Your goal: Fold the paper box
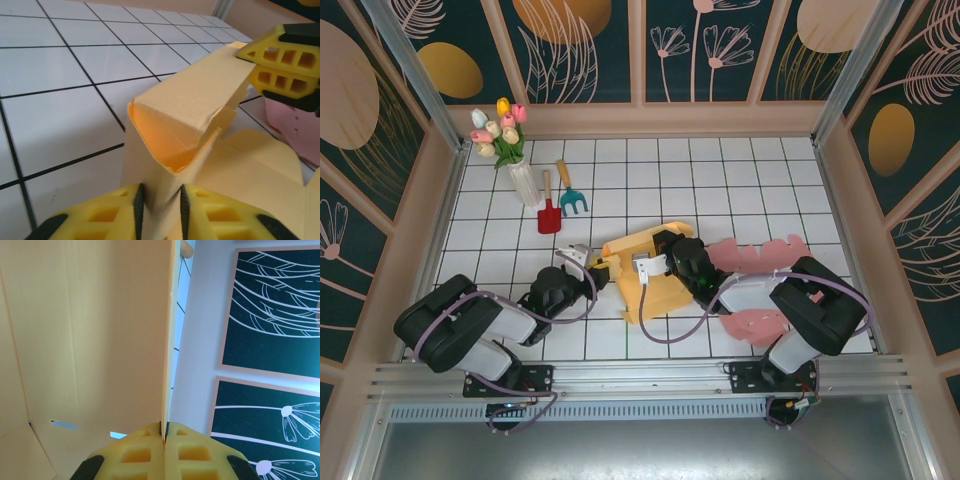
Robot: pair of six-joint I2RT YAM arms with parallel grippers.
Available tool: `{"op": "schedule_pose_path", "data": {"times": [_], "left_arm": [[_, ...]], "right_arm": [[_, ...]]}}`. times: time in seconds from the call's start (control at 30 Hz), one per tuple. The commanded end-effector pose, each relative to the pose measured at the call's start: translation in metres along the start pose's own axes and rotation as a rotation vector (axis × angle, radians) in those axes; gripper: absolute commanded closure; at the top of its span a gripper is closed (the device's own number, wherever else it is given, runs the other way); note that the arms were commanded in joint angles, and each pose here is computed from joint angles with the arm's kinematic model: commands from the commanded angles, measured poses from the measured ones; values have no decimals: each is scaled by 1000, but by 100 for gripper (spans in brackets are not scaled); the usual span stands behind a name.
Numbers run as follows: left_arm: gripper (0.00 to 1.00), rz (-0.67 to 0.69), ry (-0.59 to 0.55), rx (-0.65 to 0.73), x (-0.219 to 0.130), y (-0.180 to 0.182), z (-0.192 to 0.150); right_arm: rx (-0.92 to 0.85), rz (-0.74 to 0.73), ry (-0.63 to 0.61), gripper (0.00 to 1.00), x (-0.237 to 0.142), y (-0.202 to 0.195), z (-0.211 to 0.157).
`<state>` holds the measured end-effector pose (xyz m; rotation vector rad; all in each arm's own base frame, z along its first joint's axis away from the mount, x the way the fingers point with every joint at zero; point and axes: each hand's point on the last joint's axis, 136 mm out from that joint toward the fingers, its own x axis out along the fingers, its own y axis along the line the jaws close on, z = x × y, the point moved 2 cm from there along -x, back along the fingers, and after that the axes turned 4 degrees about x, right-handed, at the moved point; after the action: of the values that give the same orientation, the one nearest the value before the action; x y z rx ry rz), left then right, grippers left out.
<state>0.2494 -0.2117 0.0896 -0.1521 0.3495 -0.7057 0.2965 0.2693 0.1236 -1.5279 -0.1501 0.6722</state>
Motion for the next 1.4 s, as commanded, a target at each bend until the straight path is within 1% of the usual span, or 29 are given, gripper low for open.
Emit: {"op": "schedule_pose_path", "data": {"times": [0.0, 0.1, 0.2, 0.3, 0.4, 0.47, 0.5, 0.6, 0.77, 0.9, 0.97, 1.07, 1.13, 1.17, 1.23, 1.27, 1.3, 1.37], "left_arm": [[76, -87, -60, -6, 8, -14, 17], [75, -82, -43, -12, 15, -14, 13], [67, -66, -45, -31, 19, -11, 10], [63, -38, -40, -31, 26, -11, 7], [63, 15, -27, -16, 36, -10, 3], [64, 50, -40, -13, 40, -6, 6], [64, 70, -24, -11, 43, -3, 0], [63, 137, -45, -9, 45, 6, 3], [59, 251, -72, -20, 45, 23, 5], [58, 204, -85, -14, 54, 14, 5], [58, 204, -81, -9, 60, 13, 3], [61, 236, -85, -8, 64, 16, 0], [64, 267, -91, -9, 64, 21, 0], [69, 285, -96, -12, 63, 24, 0], [86, 343, -97, -16, 60, 31, 0], [94, 393, -93, -22, 59, 36, -1], [100, 441, -89, -24, 58, 42, -1], [100, 517, -82, -27, 55, 49, -2]], "right_arm": [[-1, 90, -30, 100, 2, 21, 7], [1, 89, -29, 100, 1, 21, 7], [6, 88, -27, 100, 0, 21, 7], [8, 87, -22, 100, 0, 23, 6], [15, 77, -15, 100, 1, 22, 7], [17, 76, -14, 100, 1, 23, 8], [22, 74, -15, 100, 1, 23, 9], [28, 81, -14, 100, 0, 26, 9], [44, 80, 5, 100, 0, 29, 7], [46, 74, 22, 100, -1, 32, 8], [46, 58, 42, 100, 0, 32, 9], [64, 48, 60, 100, -1, 32, 9], [77, 56, 58, 100, -2, 34, 10], [80, 58, 61, 100, -2, 35, 9], [82, 57, 68, 100, -3, 37, 7], [83, 57, 74, 100, -3, 37, 6], [86, 56, 78, 100, -3, 37, 6], [97, 51, 88, 100, -3, 36, 5]]}}
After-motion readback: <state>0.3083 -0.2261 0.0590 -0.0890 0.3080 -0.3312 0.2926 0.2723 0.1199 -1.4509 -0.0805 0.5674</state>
